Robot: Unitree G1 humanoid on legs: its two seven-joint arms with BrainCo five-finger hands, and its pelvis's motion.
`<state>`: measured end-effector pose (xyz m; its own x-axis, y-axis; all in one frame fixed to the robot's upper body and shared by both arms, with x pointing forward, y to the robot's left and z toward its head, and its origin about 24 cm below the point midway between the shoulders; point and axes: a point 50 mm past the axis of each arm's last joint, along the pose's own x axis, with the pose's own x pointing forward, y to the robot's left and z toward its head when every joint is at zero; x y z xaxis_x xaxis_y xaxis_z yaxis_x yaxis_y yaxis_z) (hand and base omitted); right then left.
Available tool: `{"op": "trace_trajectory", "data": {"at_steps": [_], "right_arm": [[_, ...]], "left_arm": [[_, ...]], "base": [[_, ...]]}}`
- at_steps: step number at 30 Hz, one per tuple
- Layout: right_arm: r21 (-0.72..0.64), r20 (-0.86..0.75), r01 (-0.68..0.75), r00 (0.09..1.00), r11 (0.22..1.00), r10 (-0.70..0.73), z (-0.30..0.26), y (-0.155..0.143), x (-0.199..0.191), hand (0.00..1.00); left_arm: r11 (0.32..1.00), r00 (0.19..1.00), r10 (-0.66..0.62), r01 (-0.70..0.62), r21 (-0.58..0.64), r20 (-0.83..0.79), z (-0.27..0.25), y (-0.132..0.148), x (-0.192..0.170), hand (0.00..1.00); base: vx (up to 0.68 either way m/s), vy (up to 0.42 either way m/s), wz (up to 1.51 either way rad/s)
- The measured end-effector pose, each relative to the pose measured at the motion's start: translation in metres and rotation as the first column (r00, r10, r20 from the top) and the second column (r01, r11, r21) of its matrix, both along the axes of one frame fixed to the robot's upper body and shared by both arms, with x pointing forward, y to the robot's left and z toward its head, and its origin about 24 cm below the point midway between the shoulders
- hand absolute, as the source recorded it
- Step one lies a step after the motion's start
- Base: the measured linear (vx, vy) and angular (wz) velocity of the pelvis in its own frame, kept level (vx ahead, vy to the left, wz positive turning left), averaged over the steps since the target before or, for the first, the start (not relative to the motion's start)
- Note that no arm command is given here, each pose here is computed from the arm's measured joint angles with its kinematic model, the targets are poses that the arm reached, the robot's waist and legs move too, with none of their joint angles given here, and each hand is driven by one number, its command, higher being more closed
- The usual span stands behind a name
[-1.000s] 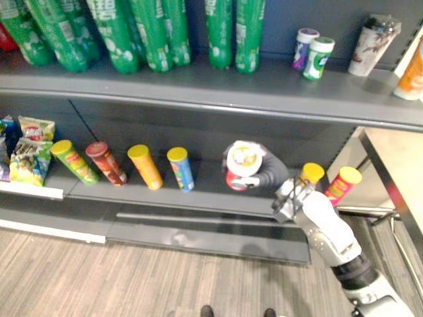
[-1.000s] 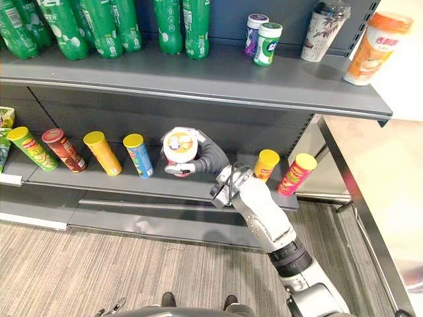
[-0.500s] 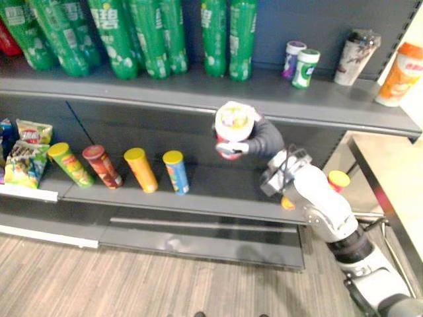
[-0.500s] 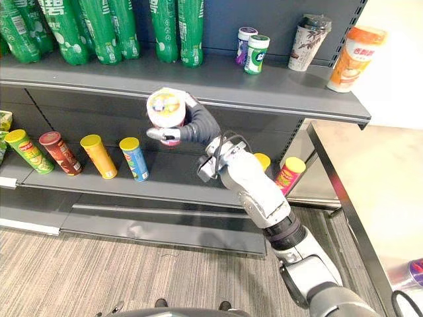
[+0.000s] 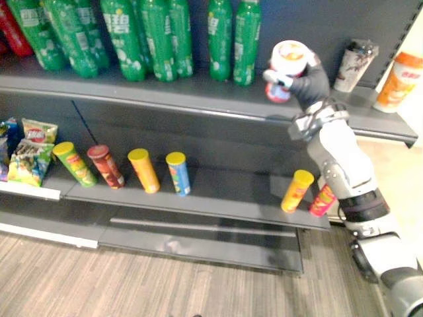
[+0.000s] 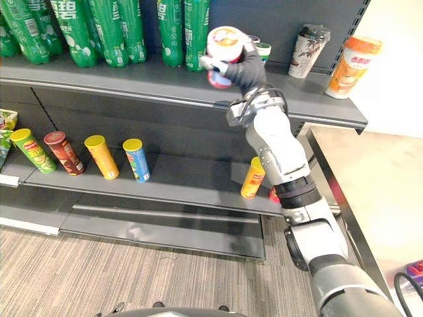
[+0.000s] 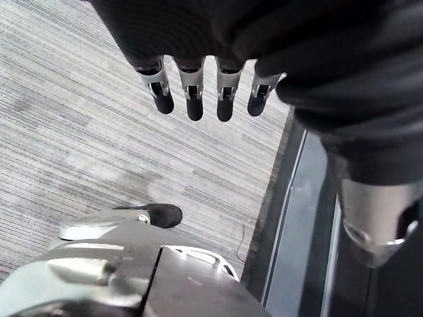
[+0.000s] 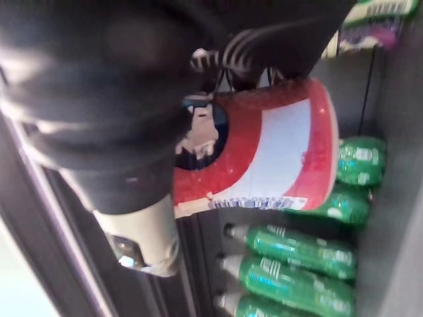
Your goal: Put the gum and the chips on the shelf.
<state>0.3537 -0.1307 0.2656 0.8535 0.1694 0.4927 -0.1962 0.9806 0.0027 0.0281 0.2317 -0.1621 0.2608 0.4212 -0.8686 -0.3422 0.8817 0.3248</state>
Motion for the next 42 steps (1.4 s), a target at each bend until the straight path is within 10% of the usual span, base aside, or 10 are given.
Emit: {"op": "trace_trajectory", "data": {"at_steps": [12,42], "right_arm": [[0.031,-0.166,0.229,0.961,0.973,-0.221,-0.021,-0.058,0.027,1.00],[0.027,-0.202,0.289,0.939,0.957,-0.278,-0.039,-0.075,0.035,1.00]], "left_arm": [[0.999,0.999,-0.034,0.034,0.003,-0.010,0.000,0.000,0.004,0.00],[0.999,0.998,-0.049,0.050,-0.020,0.035,0.001,-0.007,0.014,0.00]], "base": [[0.00,0.000,0.00],[0.01,0.009,0.04]]}}
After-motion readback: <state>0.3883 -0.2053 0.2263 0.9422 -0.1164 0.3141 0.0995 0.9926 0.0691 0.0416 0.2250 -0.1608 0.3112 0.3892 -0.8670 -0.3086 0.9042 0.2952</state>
